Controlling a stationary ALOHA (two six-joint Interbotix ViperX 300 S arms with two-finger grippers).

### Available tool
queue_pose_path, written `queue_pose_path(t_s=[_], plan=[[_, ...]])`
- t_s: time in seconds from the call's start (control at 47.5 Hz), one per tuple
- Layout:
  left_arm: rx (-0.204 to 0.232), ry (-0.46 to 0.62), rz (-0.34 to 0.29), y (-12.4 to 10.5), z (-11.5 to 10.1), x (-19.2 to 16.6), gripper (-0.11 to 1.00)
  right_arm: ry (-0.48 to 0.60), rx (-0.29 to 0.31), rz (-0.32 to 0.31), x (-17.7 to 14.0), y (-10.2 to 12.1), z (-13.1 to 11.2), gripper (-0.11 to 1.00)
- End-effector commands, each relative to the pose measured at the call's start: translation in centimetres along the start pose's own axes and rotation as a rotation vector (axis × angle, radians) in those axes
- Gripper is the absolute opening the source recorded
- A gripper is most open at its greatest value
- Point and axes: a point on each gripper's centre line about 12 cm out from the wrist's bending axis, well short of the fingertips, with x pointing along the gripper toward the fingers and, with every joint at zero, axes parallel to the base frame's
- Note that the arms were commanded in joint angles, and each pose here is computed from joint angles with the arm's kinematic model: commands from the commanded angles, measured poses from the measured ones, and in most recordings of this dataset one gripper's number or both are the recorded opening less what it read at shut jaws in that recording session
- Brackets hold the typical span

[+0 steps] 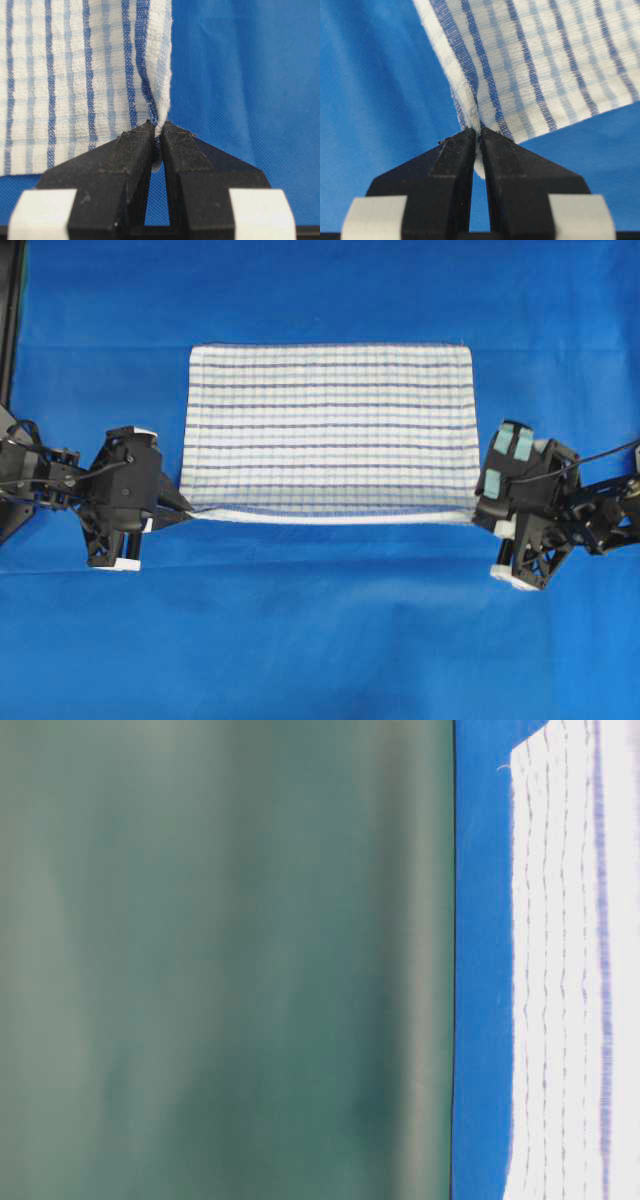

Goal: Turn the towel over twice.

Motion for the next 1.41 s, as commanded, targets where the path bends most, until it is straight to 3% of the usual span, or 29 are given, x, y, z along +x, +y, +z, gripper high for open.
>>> queue_pose_path(t_s=[0.0, 0.274, 0.652, 0.715, 0.778, 0.884, 0.947, 1.01, 1.136, 1.389], plan=[[0.004, -0.001, -0.009, -0.3, 0.3, 0.4, 0.04, -0.008, 0.002, 0.029, 0.1, 0.7, 0.1, 0.08], [0.027, 0.008, -0.032, -1.2, 0.3, 0.8, 0.04, 0.003, -0.009, 0.05, 1.0, 1.6, 0.0, 0.08], [0.027, 0.002, -0.029, -1.1, 0.7, 0.7, 0.05, -0.003, -0.003, 0.053, 0.9, 1.7, 0.2, 0.09], [0.026, 0.002, -0.028, -1.1, 0.8, 0.8, 0.11, -0.005, -0.003, 0.055, 0.9, 1.8, 0.4, 0.09], [0.028, 0.005, -0.029, -1.1, 0.9, 0.7, 0.25, -0.002, -0.003, 0.054, 1.1, 2.0, 0.5, 0.1], [0.028, 0.027, -0.029, -1.1, 1.0, 0.6, 0.55, -0.008, -0.006, 0.06, 1.1, 2.4, 0.8, 0.38], [0.028, 0.037, -0.029, -1.2, 1.2, 0.5, 0.61, -0.011, -0.006, 0.059, 1.1, 2.5, 1.0, 0.56], [0.032, 0.04, -0.029, -1.2, 1.6, 0.3, 0.59, -0.017, -0.007, 0.059, 0.9, 2.5, 1.2, 0.67], [0.04, 0.013, -0.033, -1.3, 3.0, -0.6, 0.59, -0.034, -0.018, 0.04, 0.0, 2.4, 1.9, 0.61], [0.037, -0.17, -0.038, -1.3, 7.2, -4.3, 0.59, -0.167, -0.075, 0.001, -3.9, 1.4, 4.4, 0.62]])
